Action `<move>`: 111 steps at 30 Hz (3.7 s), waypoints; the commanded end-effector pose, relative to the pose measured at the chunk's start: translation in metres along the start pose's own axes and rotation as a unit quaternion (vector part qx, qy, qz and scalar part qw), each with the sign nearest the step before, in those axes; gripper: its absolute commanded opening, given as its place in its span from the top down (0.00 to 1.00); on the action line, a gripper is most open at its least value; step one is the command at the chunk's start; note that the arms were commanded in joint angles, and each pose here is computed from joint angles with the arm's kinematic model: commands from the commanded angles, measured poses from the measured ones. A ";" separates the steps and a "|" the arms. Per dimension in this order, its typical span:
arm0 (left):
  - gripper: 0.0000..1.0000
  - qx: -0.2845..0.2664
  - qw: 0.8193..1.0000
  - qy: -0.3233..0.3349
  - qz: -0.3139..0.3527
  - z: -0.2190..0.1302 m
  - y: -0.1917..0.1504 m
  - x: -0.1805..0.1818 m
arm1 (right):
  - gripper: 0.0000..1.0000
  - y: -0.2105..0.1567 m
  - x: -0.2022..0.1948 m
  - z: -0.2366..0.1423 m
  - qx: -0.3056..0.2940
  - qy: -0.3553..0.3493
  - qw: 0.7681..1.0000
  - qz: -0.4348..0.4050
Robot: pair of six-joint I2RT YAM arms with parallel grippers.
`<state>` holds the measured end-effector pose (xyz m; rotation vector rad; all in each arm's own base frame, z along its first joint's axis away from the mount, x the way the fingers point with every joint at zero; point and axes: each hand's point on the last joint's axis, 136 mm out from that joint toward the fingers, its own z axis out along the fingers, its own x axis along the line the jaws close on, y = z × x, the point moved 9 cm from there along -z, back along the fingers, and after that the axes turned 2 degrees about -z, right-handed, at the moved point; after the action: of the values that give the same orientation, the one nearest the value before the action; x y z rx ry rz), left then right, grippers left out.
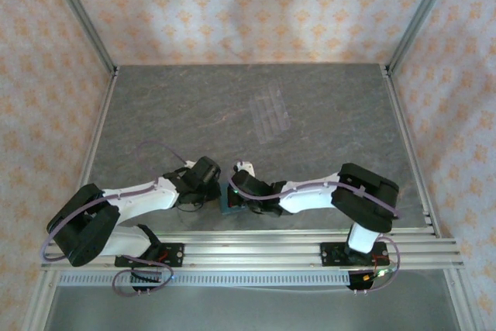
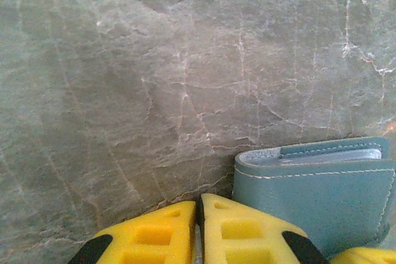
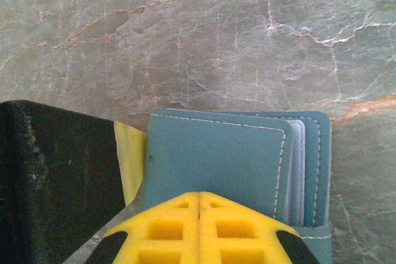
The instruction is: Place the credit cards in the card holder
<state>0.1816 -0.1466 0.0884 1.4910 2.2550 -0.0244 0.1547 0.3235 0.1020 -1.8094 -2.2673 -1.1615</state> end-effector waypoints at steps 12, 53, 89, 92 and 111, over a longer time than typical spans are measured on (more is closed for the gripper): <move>0.88 0.090 0.993 -0.058 -0.048 0.000 -0.032 -0.005 | 1.00 -0.060 -0.017 -0.003 0.011 -0.166 0.984 -0.068; 0.76 0.039 0.998 -0.037 -0.032 -0.042 0.065 -0.024 | 1.00 0.025 -0.061 0.021 0.002 -0.092 0.992 -0.083; 0.77 0.098 0.994 -0.050 0.004 0.011 0.087 -0.045 | 0.81 0.081 -0.010 -0.034 0.144 -0.094 0.979 -0.106; 0.77 0.098 0.994 -0.050 0.000 0.011 0.088 -0.042 | 0.79 0.079 -0.008 -0.026 0.166 -0.089 0.977 -0.104; 0.78 0.098 0.994 -0.055 -0.007 0.010 0.087 -0.031 | 0.80 0.074 -0.002 -0.008 0.200 -0.163 0.955 -0.148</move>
<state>0.2709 -0.1439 0.1043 1.5421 2.2631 -0.3312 0.2138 0.3249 0.1479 -1.6157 -2.6905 -0.4751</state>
